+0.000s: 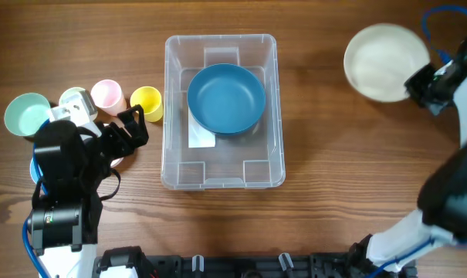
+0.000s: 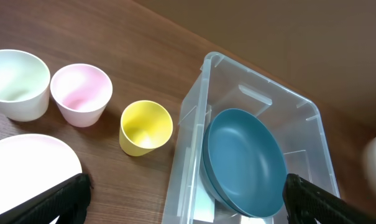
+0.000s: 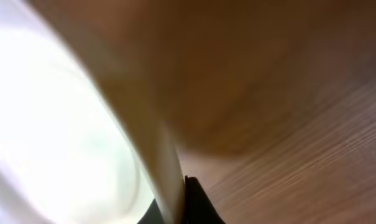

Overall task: Pack container
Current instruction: 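Lift the cream bowl and place it on the plates in the container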

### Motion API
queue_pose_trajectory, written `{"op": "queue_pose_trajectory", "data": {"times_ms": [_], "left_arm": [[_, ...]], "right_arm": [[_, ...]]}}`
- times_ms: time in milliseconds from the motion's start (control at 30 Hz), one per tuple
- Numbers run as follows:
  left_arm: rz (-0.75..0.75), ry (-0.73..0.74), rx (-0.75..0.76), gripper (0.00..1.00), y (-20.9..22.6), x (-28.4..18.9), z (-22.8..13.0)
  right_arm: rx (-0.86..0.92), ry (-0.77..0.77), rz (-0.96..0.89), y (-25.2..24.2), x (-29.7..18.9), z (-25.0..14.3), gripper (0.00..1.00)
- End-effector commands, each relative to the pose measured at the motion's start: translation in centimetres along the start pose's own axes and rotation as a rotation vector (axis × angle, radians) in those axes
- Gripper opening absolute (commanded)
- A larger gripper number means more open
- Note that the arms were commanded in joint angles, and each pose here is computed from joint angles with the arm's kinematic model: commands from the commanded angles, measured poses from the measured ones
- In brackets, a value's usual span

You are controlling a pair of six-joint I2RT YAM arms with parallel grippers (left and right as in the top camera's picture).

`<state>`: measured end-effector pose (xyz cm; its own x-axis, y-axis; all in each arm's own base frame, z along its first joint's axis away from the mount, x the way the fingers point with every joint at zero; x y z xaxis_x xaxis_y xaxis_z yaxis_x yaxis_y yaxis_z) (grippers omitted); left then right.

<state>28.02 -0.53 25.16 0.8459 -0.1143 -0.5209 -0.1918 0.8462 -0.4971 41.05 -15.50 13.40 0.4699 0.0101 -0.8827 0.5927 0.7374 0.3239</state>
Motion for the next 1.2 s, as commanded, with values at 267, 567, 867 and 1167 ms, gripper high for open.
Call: {"op": "queue_pose_trajectory", "data": {"times_ms": [267,567,867,1167], "left_arm": [[-0.032,-0.008,0.006,1.0,-0.9,-0.3,0.5],[-0.028,0.0,0.004,1.0,-0.8,-0.3,0.3],[-0.019,0.015,0.001,1.0,-0.6,-0.3,0.0],[-0.019,0.015,0.001,1.0,-0.6,-0.3,0.0]], "right_arm": [[-0.594,-0.116,0.416,21.4,-14.4,-12.7,0.04],[-0.86,0.047,0.285,26.8,-5.6,-21.5,0.04],[-0.896,0.046,0.173,27.4,-0.3,-21.8,0.29],[-1.002,-0.078,0.217,30.4,-4.1,-19.1,0.04]]}}
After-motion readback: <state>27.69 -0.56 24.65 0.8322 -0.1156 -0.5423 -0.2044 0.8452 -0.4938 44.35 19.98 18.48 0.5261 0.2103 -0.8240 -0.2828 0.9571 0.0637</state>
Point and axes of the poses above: each gripper's point midway between its finger pads, its own x axis out along the fingers, its own y axis along the line the jaws close on, z = x × y, the point moved 1 cm from there along -x, back along the fingers, and after that the axes turned 5 degrees about -x, right-handed, at the moved point
